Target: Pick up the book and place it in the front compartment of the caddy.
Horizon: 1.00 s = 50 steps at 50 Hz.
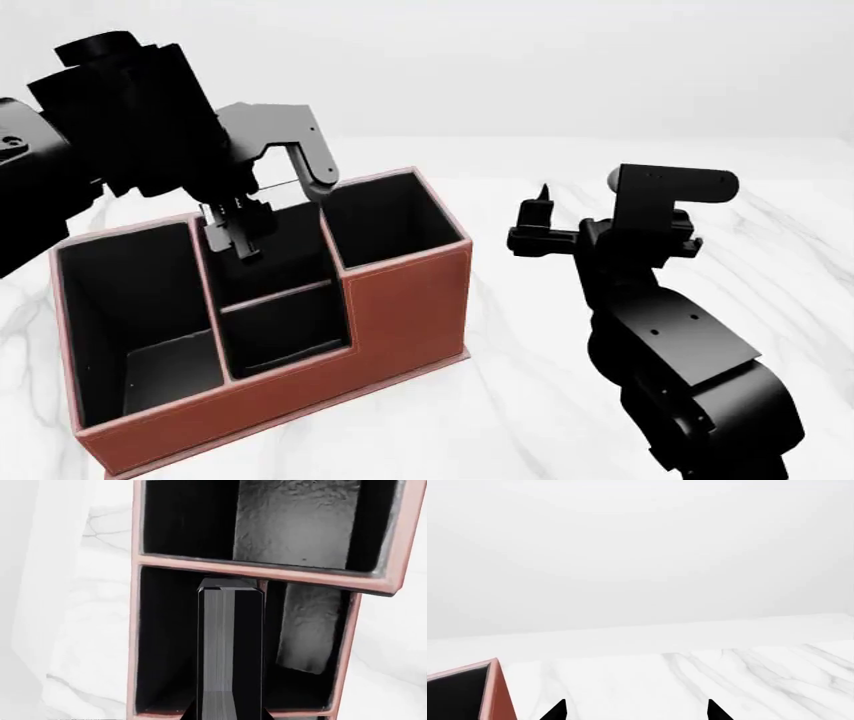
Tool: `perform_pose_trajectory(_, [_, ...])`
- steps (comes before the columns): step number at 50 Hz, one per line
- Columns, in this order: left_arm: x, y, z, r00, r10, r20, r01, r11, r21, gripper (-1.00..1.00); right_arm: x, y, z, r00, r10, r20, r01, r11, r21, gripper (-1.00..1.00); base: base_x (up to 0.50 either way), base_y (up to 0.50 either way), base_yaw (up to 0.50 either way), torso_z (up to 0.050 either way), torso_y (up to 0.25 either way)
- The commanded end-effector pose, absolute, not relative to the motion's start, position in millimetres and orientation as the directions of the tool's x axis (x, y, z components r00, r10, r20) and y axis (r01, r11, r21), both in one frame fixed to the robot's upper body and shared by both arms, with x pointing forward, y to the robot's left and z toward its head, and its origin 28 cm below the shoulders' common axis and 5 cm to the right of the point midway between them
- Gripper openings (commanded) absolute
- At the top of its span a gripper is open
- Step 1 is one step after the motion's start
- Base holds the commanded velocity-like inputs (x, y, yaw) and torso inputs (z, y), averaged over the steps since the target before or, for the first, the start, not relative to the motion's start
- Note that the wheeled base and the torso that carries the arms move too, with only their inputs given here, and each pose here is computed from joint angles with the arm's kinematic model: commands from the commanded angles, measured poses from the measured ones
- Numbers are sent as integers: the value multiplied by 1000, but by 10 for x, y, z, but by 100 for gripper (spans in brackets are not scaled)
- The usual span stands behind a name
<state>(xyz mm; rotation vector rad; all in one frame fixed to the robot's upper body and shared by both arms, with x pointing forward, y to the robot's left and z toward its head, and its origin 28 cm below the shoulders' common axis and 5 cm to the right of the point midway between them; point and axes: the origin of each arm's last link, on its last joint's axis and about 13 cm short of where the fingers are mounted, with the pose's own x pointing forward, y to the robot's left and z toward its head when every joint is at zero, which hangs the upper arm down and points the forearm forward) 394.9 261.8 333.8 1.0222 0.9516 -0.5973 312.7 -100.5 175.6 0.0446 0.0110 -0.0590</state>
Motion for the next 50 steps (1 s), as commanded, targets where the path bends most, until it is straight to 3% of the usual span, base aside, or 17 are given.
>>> perform_pose_trajectory(1, [3974,2667,3338,511,35,-859,768,430,474,-100,3133,-1013,1737,998,-62,-16,63,997,45,100,0,0,0,0,0])
perform_pose_trajectory(50, [4222,2802,3112,497,46,-866,786,399,472,-100,3160,-1016,1707,998,-67,-20,68,997,38,100,0,0,0,0,1])
